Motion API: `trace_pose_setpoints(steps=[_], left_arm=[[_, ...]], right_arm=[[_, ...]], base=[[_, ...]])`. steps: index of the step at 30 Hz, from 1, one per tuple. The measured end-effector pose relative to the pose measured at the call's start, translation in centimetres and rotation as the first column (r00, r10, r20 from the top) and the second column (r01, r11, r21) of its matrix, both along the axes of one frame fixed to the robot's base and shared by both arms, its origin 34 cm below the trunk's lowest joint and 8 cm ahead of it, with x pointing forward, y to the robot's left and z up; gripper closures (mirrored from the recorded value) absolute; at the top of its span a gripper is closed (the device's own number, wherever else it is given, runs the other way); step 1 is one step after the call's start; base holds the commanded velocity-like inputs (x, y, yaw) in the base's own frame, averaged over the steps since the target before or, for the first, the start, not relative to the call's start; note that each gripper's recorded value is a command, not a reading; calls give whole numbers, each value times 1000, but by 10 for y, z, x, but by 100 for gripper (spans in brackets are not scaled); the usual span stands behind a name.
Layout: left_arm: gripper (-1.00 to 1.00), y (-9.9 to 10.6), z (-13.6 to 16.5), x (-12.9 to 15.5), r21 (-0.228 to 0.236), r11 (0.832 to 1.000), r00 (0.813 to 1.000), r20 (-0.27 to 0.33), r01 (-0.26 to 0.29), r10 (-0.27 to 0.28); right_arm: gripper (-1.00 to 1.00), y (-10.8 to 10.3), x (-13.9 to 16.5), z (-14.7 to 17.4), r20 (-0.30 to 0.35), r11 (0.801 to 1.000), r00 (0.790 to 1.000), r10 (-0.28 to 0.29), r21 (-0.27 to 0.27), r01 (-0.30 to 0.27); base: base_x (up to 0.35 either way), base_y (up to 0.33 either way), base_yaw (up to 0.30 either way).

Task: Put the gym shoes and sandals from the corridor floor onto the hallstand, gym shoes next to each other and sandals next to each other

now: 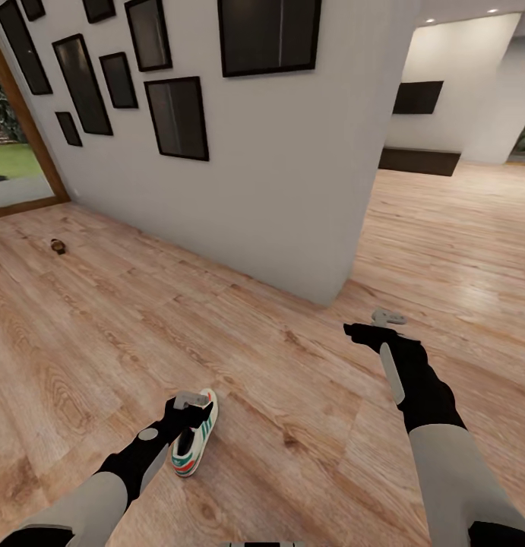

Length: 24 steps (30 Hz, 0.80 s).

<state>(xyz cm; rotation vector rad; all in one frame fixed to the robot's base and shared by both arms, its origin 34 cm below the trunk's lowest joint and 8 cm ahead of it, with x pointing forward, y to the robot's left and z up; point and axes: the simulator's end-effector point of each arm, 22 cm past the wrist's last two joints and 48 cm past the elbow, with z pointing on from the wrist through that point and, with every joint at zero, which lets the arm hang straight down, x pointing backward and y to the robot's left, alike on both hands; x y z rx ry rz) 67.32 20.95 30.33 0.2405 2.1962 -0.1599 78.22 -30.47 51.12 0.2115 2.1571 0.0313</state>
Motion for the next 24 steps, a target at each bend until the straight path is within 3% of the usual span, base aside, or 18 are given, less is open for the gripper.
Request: trace_pose_setpoints(steps=[8,14,24], left_arm=[[-100,2,-2,-1,0,1000,1000,-3,-4,4],[-100,15,-22,-7,15,1000,999,-35,-13,13],[-100,18,-56,-21,19,1000,996,-93,-15,16]], right_arm=[[-100,0,0,-2,-3,1000,1000,0,0,0],[-100,1,0,-26,-36,1000,999,2,0,-2],[-100,1,-2,-66,-92,1000,996,2,0,-2]], base=[[0,0,-10],[0,0,47],[0,0,86]])
